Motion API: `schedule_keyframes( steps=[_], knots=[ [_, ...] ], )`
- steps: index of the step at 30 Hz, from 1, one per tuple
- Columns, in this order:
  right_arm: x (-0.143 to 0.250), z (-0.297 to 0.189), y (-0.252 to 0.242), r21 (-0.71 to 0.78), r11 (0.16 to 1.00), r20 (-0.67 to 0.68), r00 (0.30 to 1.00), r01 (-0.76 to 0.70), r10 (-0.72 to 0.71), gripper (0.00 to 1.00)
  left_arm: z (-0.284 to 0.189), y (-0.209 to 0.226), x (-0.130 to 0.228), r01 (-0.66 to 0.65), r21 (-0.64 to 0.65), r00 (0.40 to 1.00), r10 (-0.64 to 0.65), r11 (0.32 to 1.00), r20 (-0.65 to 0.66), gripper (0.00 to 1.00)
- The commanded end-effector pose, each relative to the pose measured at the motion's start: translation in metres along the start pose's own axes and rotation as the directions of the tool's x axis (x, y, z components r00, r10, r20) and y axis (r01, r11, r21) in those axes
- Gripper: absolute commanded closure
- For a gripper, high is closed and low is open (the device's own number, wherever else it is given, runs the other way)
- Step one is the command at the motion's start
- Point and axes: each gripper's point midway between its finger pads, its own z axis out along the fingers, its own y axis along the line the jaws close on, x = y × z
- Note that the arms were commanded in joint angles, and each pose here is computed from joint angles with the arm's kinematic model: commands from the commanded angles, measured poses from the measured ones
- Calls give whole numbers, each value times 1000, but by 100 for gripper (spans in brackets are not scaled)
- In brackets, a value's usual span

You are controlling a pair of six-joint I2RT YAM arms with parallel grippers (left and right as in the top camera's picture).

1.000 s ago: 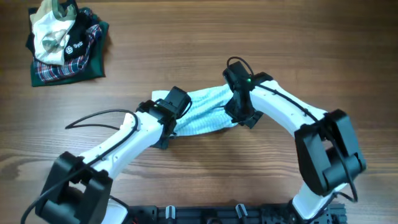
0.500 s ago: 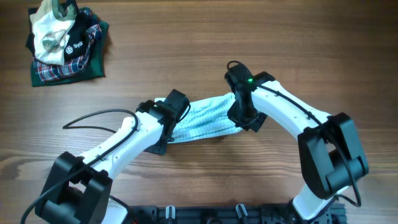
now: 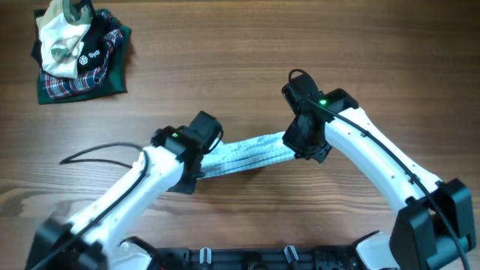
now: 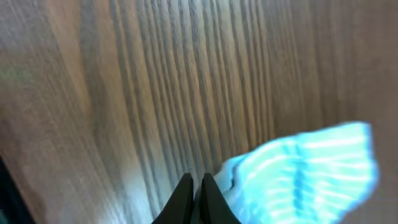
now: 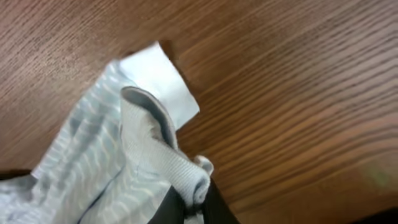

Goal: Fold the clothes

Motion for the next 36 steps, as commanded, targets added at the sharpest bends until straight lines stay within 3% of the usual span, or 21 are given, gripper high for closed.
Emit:
schedule_keyframes(
  steps=[1,8,16,25,36],
  knots=[
    [0,-6,-6,2,1000,19,1000,5,-5,96,-17,0,-16,9,82,999,-12,997,37,96],
    [9,-1,-13,24,1000,-22,1000,7,-6,96,-6,-13,-15,-41,89,997,34,995,73,96],
    [36,39,-40,77,997,-118,993,3,6,96,11,-16,-10,-52,38,995,48,998,90,96],
    [10,43,-6,-59,998,-5,1000,5,-6,96,12,-41,-11,-34,137,993,18,990,114,96],
    [-9,56,-12,-18,999,99,994,-51,52,96,45,-68,1,-32,154,991,10,988,137,96]
  ],
)
